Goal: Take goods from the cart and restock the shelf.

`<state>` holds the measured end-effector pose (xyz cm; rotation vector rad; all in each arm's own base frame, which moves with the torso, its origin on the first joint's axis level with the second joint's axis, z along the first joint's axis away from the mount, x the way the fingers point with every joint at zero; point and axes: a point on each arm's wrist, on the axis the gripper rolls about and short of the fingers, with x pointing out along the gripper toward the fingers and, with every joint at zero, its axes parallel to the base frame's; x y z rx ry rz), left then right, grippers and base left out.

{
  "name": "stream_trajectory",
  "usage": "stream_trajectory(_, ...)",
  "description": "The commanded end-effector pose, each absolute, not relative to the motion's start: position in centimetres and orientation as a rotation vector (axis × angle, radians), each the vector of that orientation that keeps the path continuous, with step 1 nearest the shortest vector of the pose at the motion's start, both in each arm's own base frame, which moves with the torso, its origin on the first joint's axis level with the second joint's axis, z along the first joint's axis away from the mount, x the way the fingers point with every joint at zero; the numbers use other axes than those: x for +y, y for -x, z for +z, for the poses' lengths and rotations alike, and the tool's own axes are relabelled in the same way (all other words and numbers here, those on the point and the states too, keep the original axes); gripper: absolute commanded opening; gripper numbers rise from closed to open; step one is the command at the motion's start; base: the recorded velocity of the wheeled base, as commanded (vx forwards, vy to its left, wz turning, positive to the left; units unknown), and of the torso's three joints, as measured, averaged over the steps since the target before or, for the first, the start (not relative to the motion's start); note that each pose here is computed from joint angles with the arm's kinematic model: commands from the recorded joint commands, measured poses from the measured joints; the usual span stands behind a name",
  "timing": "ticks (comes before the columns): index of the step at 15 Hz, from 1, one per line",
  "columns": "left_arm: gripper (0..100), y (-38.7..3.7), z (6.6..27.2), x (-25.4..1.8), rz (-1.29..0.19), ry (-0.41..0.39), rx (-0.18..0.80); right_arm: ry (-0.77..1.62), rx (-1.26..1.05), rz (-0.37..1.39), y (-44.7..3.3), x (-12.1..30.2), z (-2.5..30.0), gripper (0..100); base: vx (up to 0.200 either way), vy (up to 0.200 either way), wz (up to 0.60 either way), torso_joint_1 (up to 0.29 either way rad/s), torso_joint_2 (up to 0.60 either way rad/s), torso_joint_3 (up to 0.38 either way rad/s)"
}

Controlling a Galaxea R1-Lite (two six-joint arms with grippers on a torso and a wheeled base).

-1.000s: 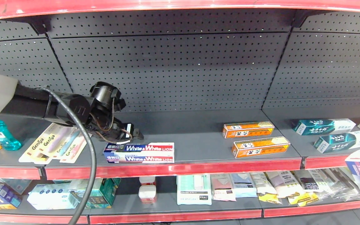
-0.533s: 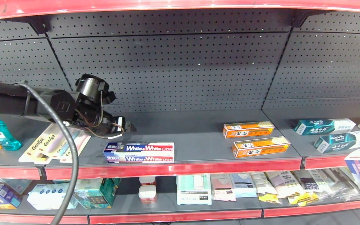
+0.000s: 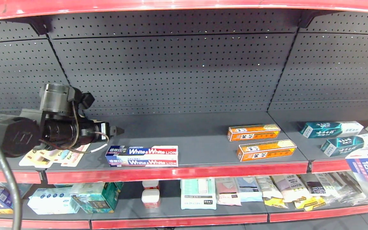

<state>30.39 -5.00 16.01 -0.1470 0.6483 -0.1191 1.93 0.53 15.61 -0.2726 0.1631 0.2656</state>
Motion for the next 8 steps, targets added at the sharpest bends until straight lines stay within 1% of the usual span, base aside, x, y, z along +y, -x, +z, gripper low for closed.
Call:
stream_trajectory(1, 100, -27.8, 17.0, -4.3, -0.116, 0.155, 0.585, 0.270, 0.187, 0.271, -2.3, 0.5, 15.6, 0, 0.000, 0.000, 0.00, 0.000, 0.00, 0.000)
stream_trajectory(3, 100, -23.7, 17.6, -2.8, -0.094, 0.166, 0.531, 0.263, 0.231, 0.275, -3.6, 0.6, 16.4, 0, 0.000, 0.000, 0.00, 0.000, 0.00, 0.000)
stream_trajectory(5, 100, -20.4, 18.6, -2.1, -0.083, 0.171, 0.449, 0.255, 0.265, 0.279, -4.7, 0.6, 17.0, 0, 0.000, 0.000, 0.00, 0.000, 0.00, 0.000)
stream_trajectory(6, 100, -19.4, 19.0, -2.0, -0.085, 0.172, 0.418, 0.258, 0.270, 0.277, -4.8, 0.6, 17.0, 0, 0.000, 0.000, 0.00, 0.000, 0.00, 0.000)
stream_trajectory(8, 100, -14.9, 19.9, -1.5, -0.105, 0.177, 0.300, 0.301, 0.293, 0.285, -5.4, 0.6, 17.0, 0, 0.000, 0.000, 0.00, 0.000, 0.00, 0.000)
